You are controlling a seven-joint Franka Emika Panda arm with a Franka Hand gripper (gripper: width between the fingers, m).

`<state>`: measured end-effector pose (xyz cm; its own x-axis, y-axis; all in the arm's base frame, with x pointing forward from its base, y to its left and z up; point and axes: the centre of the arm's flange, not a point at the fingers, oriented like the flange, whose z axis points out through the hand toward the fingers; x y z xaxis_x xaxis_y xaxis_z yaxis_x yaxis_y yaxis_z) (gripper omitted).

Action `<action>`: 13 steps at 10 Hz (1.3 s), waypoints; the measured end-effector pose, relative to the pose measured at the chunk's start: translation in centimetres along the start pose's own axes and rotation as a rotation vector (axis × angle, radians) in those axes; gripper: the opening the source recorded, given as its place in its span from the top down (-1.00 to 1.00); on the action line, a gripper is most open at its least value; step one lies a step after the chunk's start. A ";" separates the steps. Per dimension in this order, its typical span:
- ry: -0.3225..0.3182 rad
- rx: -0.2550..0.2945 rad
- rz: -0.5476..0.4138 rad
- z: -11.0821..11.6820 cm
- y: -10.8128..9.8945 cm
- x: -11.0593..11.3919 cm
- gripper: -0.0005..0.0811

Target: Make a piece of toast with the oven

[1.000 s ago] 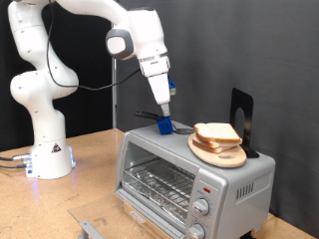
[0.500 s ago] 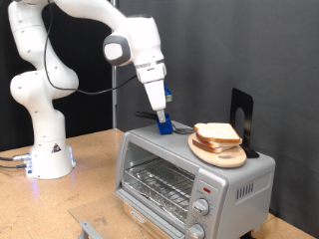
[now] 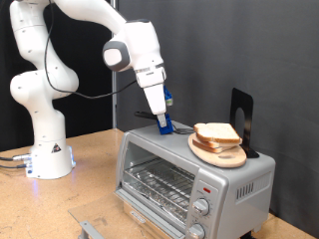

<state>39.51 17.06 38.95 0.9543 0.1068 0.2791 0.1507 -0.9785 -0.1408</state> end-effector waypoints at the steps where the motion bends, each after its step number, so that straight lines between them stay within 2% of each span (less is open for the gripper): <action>1: -0.005 0.006 0.004 0.3 0.0 0.0 -0.99; 13: -0.036 0.037 -0.001 1.4 -1.0 -0.5 -0.99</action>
<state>39.22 18.27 37.58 0.9627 0.1143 0.2451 0.1600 -0.9713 -0.1757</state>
